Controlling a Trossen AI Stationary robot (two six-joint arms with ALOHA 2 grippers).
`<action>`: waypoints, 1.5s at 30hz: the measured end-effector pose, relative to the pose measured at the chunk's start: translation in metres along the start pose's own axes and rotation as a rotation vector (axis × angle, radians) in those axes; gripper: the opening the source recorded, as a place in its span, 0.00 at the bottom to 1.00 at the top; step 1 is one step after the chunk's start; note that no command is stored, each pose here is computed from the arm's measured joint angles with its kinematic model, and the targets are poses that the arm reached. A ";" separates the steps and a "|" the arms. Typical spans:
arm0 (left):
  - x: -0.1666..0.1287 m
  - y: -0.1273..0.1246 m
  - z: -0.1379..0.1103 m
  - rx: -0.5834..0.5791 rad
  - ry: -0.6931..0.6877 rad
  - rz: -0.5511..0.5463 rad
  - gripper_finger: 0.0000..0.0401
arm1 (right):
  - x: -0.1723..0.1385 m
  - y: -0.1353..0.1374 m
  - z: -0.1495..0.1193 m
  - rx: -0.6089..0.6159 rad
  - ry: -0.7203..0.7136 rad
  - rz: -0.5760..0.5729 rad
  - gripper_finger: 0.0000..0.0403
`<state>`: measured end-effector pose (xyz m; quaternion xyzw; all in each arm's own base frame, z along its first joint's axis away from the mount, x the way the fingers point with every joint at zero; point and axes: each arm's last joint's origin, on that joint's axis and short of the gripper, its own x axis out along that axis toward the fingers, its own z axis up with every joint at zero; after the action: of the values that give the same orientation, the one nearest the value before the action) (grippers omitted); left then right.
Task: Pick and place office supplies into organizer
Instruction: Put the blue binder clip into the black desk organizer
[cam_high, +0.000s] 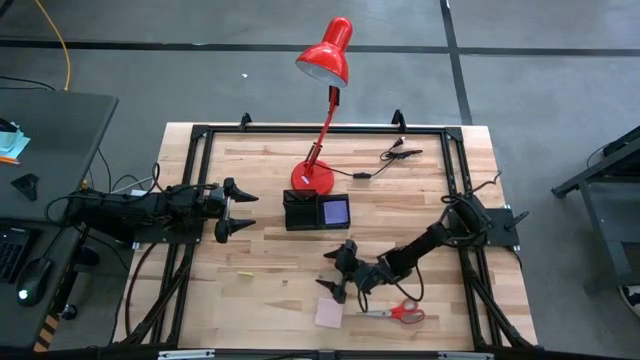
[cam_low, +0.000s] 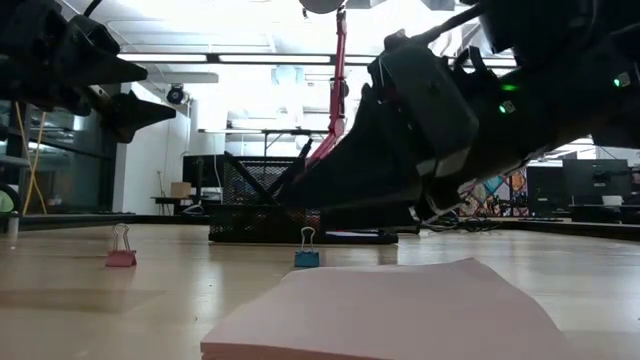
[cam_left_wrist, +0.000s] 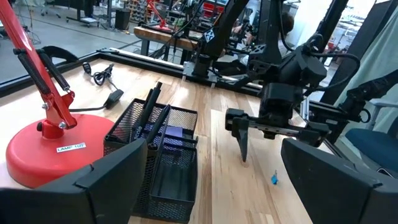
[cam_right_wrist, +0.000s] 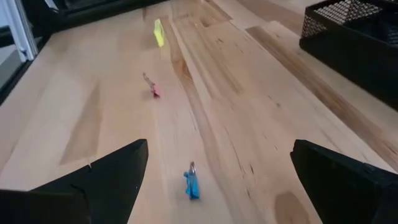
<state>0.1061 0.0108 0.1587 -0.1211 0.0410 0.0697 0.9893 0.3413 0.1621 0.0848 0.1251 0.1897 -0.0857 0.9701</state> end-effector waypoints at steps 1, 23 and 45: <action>0.000 0.000 0.000 0.000 0.000 0.000 0.89 | 0.000 0.000 0.000 0.000 -0.003 -0.005 0.96; 0.000 0.000 0.000 0.000 0.000 0.000 0.89 | -0.001 -0.004 -0.008 0.031 0.078 -0.026 0.78; 0.000 0.000 0.000 0.000 0.000 0.000 0.89 | 0.004 0.004 -0.002 -0.016 0.124 -0.008 0.77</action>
<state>0.1061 0.0108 0.1587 -0.1211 0.0410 0.0698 0.9893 0.3455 0.1661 0.0824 0.1216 0.2505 -0.0804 0.9571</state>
